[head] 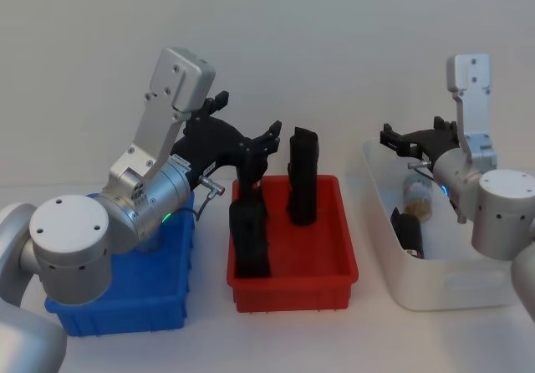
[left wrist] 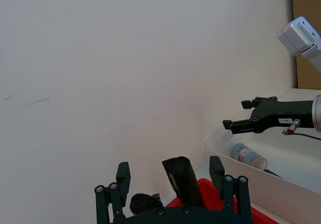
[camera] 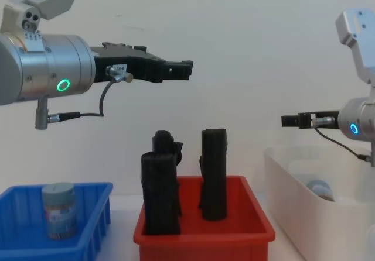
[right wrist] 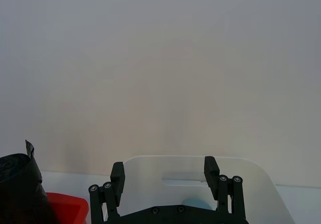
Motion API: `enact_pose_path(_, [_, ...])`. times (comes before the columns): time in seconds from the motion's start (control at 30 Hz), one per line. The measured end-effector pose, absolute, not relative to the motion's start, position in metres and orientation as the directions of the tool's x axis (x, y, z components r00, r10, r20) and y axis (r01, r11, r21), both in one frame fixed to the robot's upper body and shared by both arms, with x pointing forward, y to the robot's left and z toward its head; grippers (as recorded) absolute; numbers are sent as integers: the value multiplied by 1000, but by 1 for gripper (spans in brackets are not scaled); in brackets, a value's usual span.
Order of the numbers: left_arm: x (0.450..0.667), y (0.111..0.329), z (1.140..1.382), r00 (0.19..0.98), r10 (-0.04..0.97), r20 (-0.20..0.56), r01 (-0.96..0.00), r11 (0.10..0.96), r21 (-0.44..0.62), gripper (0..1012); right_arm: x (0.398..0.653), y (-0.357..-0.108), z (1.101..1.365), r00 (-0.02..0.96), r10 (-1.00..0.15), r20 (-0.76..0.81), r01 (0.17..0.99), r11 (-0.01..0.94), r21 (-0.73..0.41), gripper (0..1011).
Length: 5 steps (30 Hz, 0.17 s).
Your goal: Pick the cotton swabs from the blue box and place them into the white box.
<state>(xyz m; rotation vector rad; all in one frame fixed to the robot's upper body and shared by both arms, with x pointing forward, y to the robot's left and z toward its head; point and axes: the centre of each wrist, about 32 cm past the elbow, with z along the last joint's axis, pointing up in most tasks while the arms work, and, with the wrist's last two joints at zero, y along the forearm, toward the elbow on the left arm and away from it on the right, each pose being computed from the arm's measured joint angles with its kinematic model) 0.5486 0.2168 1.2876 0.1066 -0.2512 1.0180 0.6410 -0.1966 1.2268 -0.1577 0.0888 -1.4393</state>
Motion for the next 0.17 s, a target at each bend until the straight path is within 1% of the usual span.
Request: enact_pose_path(0.17, [549,217,1288,499,828,257,-852,523,-29,1000,641,-197,1227,130,-991,34,979,123,-161,1002])
